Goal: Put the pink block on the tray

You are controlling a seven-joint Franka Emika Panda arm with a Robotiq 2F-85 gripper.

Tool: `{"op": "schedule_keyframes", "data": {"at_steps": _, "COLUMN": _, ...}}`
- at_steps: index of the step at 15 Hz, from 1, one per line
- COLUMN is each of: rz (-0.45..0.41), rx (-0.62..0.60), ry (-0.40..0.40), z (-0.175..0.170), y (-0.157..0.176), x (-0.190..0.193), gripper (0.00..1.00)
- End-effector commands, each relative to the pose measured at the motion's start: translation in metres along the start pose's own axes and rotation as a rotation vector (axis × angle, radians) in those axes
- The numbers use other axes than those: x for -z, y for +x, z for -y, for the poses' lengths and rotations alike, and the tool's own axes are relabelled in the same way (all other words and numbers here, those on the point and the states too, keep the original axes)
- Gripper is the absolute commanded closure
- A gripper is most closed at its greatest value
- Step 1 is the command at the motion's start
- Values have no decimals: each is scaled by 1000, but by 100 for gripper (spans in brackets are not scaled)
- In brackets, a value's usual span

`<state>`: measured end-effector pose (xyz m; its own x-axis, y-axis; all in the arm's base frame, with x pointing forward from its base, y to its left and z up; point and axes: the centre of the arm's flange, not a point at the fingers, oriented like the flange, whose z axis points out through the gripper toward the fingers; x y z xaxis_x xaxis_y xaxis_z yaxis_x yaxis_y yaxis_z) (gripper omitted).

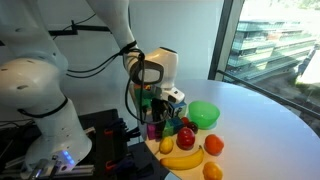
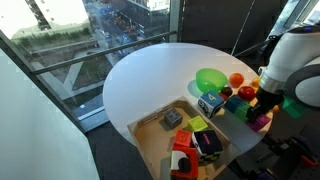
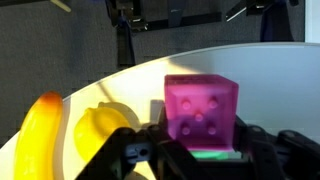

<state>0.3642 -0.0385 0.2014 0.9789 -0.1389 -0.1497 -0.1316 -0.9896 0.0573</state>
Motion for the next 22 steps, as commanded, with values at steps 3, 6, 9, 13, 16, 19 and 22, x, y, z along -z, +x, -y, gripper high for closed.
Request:
{"op": "schedule_keyframes", "data": {"at_steps": 3, "rz": 11, "rx": 11, "ry": 25, "z": 7, "y": -8, "x": 41, "gripper": 70}}
{"op": "schedule_keyframes", "data": {"at_steps": 6, "rz": 15, "rx": 5, "ry": 37, "z": 18, "y": -9, "x": 57, "gripper": 70}}
{"op": "schedule_keyframes", "data": {"at_steps": 9, "rz": 3, "rx": 0, "ry": 54, "z": 34, "y": -3, "x": 72, "gripper": 70}}
{"op": "schedule_keyframes", "data": {"at_steps": 13, "rz": -42, "rx": 8, "ry": 78, "z": 60, "y": 7, "x": 89, "gripper": 70}}
{"op": "schedule_keyframes", "data": {"at_steps": 16, "rz": -67, "rx": 18, "ry": 93, "z": 83, "y": 14, "x": 98, "gripper": 70}}
{"op": "schedule_keyframes", "data": {"at_steps": 19, "rz": -86, "rx": 28, "ry": 105, "z": 107, "y": 21, "x": 108, "gripper": 70}}
{"op": "schedule_keyframes", "data": {"at_steps": 22, "rz": -107, "rx": 27, "ry": 110, "z": 128, "y": 32, "x": 120, "gripper": 70}}
